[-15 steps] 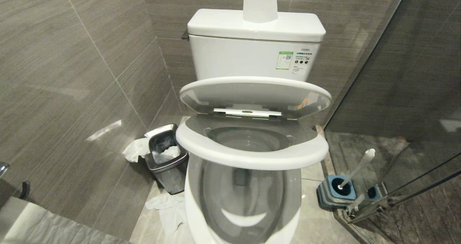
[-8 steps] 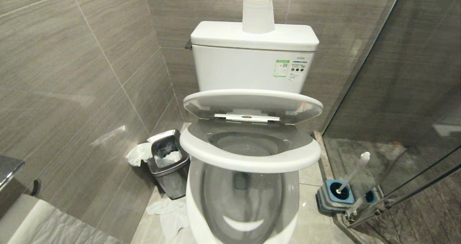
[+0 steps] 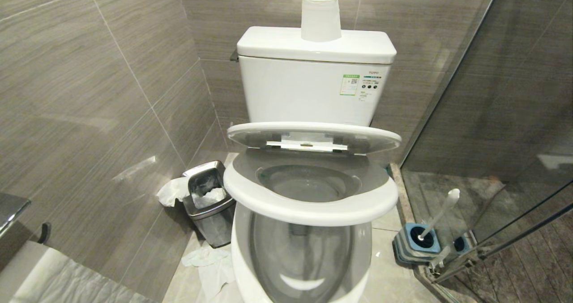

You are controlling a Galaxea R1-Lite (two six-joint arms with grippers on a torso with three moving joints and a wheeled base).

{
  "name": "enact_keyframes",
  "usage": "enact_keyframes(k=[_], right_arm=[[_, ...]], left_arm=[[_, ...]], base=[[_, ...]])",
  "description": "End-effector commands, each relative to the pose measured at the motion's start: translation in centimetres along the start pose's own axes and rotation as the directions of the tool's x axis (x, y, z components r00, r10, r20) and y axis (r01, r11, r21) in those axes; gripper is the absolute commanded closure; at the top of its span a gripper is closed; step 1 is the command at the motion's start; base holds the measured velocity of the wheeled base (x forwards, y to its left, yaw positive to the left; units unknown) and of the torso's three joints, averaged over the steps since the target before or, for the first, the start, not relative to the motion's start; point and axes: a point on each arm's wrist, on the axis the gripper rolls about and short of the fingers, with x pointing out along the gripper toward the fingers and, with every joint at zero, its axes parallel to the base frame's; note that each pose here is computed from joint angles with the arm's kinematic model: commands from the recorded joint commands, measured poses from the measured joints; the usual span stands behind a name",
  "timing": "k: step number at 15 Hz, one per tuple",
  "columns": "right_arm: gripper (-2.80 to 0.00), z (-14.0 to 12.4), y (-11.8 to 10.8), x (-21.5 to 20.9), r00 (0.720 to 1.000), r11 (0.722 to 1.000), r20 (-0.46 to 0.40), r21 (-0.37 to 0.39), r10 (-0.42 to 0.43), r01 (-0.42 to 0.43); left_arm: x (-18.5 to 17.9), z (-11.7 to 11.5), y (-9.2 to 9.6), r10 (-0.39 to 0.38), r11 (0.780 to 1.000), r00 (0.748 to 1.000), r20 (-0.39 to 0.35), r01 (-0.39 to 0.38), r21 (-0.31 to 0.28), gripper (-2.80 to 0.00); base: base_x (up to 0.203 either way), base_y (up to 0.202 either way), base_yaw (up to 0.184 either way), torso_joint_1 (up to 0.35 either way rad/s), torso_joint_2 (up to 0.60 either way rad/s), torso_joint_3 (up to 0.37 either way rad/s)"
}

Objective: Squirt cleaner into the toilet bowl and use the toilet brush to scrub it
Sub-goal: Close the toilet lid

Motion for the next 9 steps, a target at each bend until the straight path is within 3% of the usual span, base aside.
enact_keyframes(k=[1,4,5,7,8,9], right_arm=[[0.00,0.0,0.0,0.0,1.000,1.000,-0.001,0.000,-0.001,0.001],[0.00,0.0,0.0,0.0,1.000,1.000,-0.003,0.000,0.000,0.000],[0.00,0.0,0.0,0.0,1.000,1.000,-0.001,0.000,0.001,-0.001],[0.00,0.0,0.0,0.0,1.000,1.000,-0.001,0.000,0.001,-0.001],[0.00,0.0,0.0,0.0,1.000,1.000,-0.001,0.000,0.001,-0.001],[0.00,0.0,0.0,0.0,1.000,1.000,-0.001,0.000,-0.001,0.001]], left_arm=[[0.6,3.2,2.3,0.120,0.992,0.992,0.031,-0.119,-0.030,0.00],[1.2,6.0,4.1,0.292,0.955,0.954,0.062,-0.288,-0.067,0.00],[1.4,5.9,4.9,0.369,0.929,0.929,0.037,-0.367,-0.034,0.00],[2.5,4.6,6.2,0.527,0.834,0.850,-0.003,-0.517,0.192,0.00],[3.7,4.1,6.0,0.538,0.821,0.843,-0.026,-0.517,0.242,0.00],[4.9,3.5,5.7,0.527,0.827,0.849,-0.051,-0.497,0.262,0.00]], base=[[0.000,0.000,0.000,0.000,0.00,0.000],[0.000,0.000,0.000,0.000,0.00,0.000],[0.000,0.000,0.000,0.000,0.00,0.000],[0.000,0.000,0.000,0.000,0.00,0.000],[0.000,0.000,0.000,0.000,0.00,0.000],[0.000,0.000,0.000,0.000,0.00,0.000]])
